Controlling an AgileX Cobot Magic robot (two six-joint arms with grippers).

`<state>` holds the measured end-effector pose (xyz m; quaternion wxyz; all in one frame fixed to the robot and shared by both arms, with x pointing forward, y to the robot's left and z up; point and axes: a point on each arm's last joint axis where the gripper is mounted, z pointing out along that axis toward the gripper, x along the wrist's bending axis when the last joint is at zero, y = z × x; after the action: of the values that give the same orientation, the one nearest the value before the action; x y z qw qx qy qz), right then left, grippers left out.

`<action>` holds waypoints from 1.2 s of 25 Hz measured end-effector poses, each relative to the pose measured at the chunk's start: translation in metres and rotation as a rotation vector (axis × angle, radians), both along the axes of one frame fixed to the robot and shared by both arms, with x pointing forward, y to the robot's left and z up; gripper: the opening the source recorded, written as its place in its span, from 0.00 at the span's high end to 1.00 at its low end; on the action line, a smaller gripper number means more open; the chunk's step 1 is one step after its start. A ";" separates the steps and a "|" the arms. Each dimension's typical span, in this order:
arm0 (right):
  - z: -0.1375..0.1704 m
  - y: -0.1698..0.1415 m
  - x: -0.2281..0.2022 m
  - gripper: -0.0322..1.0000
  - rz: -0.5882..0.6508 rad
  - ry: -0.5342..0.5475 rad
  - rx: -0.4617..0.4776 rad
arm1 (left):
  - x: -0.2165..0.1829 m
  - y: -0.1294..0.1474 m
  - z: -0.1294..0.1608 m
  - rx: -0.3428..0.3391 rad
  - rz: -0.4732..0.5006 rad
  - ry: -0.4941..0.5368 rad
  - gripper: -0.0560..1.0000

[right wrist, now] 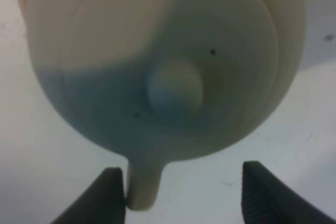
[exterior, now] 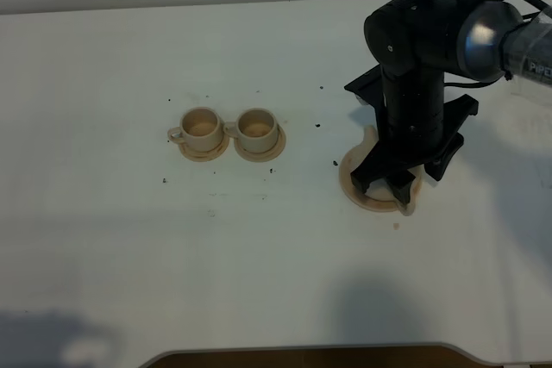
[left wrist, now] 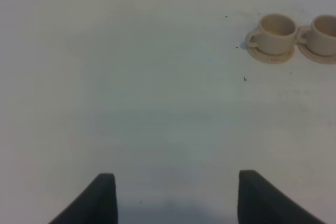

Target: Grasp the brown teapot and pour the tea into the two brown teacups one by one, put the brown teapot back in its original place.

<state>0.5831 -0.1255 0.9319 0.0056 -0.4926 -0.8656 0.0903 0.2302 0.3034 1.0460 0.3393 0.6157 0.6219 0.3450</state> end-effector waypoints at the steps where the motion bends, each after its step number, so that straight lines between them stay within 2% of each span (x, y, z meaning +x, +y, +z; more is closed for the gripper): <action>1: -0.002 0.000 0.000 0.48 0.001 0.005 -0.004 | 0.000 0.000 0.000 0.000 0.000 0.000 0.47; 7: -0.005 -0.001 0.001 0.48 0.010 0.006 -0.015 | 0.000 0.000 0.000 0.000 0.000 0.000 0.47; 11: -0.005 -0.001 0.001 0.53 0.012 0.006 -0.018 | 0.000 0.000 0.000 0.000 0.000 0.000 0.47; 21: -0.005 -0.001 0.001 0.84 0.035 0.005 -0.016 | 0.000 0.000 0.000 0.000 0.000 0.000 0.47; 30: -0.003 -0.001 0.002 0.85 0.051 0.010 -0.017 | 0.000 0.000 0.000 0.000 0.000 0.000 0.47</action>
<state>0.5846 -0.1261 0.9288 0.0034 -0.4701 -0.8769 0.1000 0.2302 0.3034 1.0460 0.3393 0.6157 0.6219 0.3450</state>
